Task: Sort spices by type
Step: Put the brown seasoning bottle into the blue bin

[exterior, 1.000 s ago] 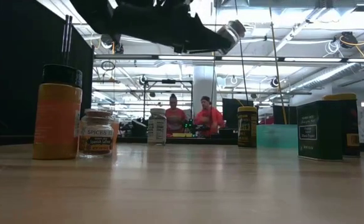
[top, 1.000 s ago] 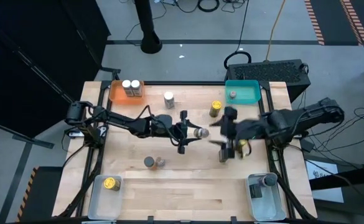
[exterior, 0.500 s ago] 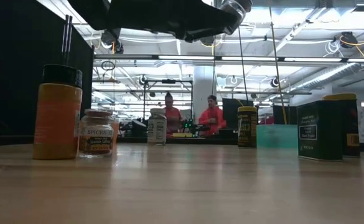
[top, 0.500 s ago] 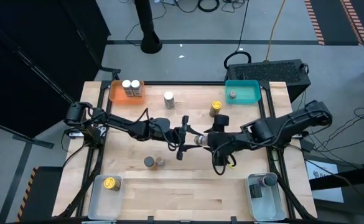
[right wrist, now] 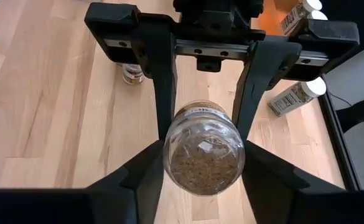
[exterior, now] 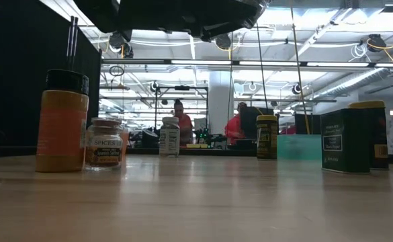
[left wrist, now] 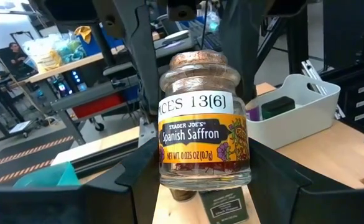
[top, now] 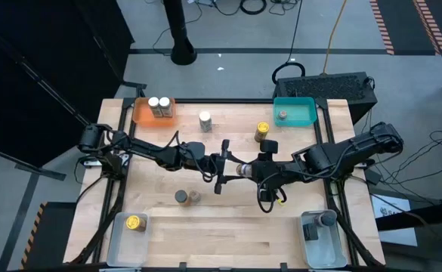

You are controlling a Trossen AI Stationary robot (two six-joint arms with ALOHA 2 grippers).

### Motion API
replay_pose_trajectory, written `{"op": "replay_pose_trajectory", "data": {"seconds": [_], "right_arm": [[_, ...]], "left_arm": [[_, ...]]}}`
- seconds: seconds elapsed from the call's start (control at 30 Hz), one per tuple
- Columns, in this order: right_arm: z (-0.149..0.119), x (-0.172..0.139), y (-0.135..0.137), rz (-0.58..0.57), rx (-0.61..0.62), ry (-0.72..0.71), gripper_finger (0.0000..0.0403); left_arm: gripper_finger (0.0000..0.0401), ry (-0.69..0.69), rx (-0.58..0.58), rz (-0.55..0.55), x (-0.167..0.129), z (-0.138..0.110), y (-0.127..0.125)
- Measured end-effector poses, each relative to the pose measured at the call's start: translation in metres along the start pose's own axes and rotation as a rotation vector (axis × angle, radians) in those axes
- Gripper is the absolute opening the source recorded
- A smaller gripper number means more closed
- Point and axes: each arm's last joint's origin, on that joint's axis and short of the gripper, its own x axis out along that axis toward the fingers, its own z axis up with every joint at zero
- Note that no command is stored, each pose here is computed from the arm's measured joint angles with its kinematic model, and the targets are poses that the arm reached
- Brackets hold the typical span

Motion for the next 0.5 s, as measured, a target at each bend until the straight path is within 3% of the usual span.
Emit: {"op": "replay_pose_trajectory", "data": {"seconds": [0.13,0.27,0.5], "right_arm": [[0.0,0.0,0.0,0.02,0.008,0.003,0.0151],[0.0,0.0,-0.001,0.028,0.035,0.006,0.0148],[-0.007,-0.008,-0.029,-0.04,0.246,0.101,0.0148]], "left_arm": [[0.02,0.001,0.0,-0.005,0.0,0.0,0.0],[0.0207,0.008,-0.04,0.021,0.0,0.0,0.0],[0.0325,0.081,-0.076,0.071,-0.001,-0.007,0.004]]}}
